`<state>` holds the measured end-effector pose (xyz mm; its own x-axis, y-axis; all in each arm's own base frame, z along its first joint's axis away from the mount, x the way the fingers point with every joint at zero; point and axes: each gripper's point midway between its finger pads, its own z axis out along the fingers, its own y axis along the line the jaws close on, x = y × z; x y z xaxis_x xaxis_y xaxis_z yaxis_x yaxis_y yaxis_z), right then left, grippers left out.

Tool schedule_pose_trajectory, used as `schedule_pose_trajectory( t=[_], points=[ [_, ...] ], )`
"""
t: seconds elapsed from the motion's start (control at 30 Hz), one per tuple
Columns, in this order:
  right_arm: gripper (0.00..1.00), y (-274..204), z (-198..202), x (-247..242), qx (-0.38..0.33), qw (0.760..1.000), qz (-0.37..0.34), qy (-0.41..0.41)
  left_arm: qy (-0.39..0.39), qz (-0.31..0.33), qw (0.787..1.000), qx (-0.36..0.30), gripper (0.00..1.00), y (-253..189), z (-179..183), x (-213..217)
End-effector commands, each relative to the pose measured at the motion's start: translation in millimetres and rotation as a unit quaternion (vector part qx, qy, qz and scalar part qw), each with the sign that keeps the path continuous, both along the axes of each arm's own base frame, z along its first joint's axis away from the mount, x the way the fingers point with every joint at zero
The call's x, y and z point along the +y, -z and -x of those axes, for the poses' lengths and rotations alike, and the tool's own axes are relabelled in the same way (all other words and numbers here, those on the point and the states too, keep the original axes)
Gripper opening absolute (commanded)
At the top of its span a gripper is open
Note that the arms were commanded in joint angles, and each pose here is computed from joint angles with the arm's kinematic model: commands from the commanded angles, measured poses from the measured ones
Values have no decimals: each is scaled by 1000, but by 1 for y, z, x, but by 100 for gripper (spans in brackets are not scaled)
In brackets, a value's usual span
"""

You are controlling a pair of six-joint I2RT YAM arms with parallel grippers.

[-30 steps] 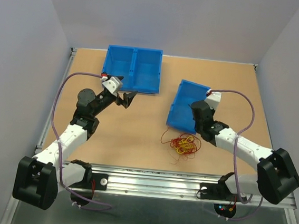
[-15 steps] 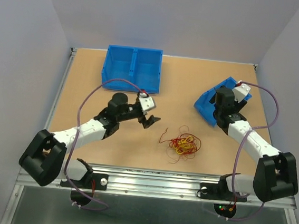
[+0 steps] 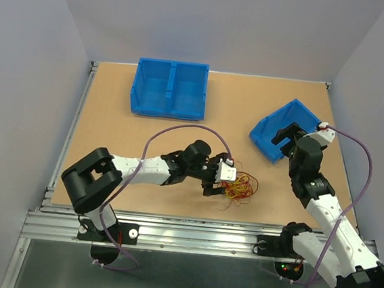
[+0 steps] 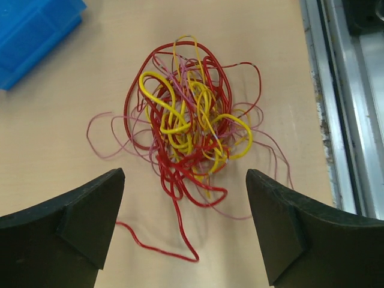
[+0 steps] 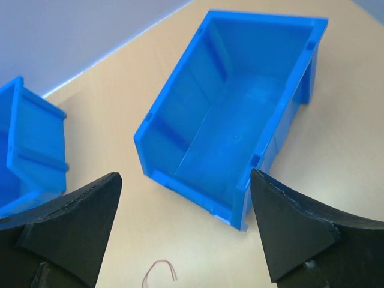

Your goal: Untangle the cables

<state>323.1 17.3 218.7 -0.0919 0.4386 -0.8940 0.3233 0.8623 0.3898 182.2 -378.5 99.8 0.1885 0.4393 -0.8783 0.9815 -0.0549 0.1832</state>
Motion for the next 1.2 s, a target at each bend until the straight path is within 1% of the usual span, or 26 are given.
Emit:
schedule_pose_trajectory(
  t=[0.0, 0.03, 0.07, 0.1, 0.13, 0.17, 0.2, 0.23, 0.27, 0.3, 0.33, 0.37, 0.47, 0.53, 0.57, 0.63, 0.67, 0.73, 0.77, 0.87, 0.93, 0.97, 1.07, 1.1, 1.13, 1.17],
  points=[
    [90, 21, 6, 15, 20, 999, -17, -40, 4, -8, 1000, -11, 80, -1, -9, -37],
    [89, 24, 7, 16, 22, 999, -19, -44, -9, -25, 1000, -10, 65, 5, -14, -42],
    [87, 31, 8, 22, 31, 997, -20, -61, -20, -52, 998, 1, 27, 16, -21, -48],
    [86, 33, 9, 26, 35, 997, -20, -73, -31, -72, 997, 7, 9, 27, -22, -42],
    [83, 36, 10, 31, 37, 995, -22, -90, -57, -74, 996, -5, 0, 23, -36, -39],
    [82, 38, 13, 44, 40, 991, -30, -125, -68, -42, 997, -20, 0, 0, -44, -39],
    [79, 47, 17, 50, 46, 988, -34, -145, -74, -35, 996, -17, 0, 0, -45, -26],
    [74, 53, 21, 58, 47, 984, -40, -168, -77, -10, 997, -20, 0, -15, -49, -20],
    [72, 37, 24, 77, 8, 974, -56, -220, -83, 38, 995, -25, 0, -48, -59, -10],
    [72, 36, 27, 84, -5, 968, -61, -243, -82, 51, 995, -24, 0, -58, -60, -3],
    [71, 40, 32, 92, -16, 961, -68, -267, -66, 57, 996, -14, 0, -58, -54, 4],
    [70, 35, 39, 103, -29, 950, -75, -300, -71, 64, 995, -20, 0, -65, -60, 13],
    [70, 37, 48, 117, -44, 934, -82, -344, -67, 49, 996, -19, 0, -56, -57, 20],
    [69, 39, 57, 132, -48, 915, -92, -389, -72, 42, 996, -12, 0, -52, -62, 22],
    [69, 39, 64, 142, -60, 900, -96, -422, -74, 41, 996, -5, 0, -51, -65, 22],
    [69, 45, 68, 154, -55, 886, -97, -450, -78, 55, 995, 10, 0, -59, -74, 24],
    [69, 43, 67, 157, -63, 883, -94, -456, -80, 56, 995, 16, 0, -59, -77, 25],
    [74, 53, 66, 169, -51, 877, -80, -472, -79, 56, 995, 24, 0, -60, -80, 27],
    [77, 54, 70, 180, -52, 869, -74, -486, -82, 57, 995, 23, 0, -61, -81, 28],
    [86, 65, 66, 201, -40, 863, -48, -501, -85, 62, 994, 24, 0, -64, -82, 30],
    [87, 66, 60, 211, -35, 863, -33, -503, -86, 64, 994, 24, 0, -66, -82, 31],
    [87, 79, 58, 218, -14, 864, -27, -502, -87, 66, 994, 24, 0, -68, -83, 32],
    [78, 81, 52, 232, -11, 858, -15, -513, -91, 69, 993, 25, 0, -71, -84, 35],
    [75, 92, 52, 239, 3, 855, -13, -518, -94, 72, 993, 26, 0, -72, -84, 36],
    [63, 93, 50, 241, 5, 856, -12, -517, -95, 75, 992, 27, 0, -75, -84, 36],
    [53, 92, 46, 247, 6, 856, -11, -517, -96, 77, 992, 28, 0, -78, -84, 38]
  ],
)
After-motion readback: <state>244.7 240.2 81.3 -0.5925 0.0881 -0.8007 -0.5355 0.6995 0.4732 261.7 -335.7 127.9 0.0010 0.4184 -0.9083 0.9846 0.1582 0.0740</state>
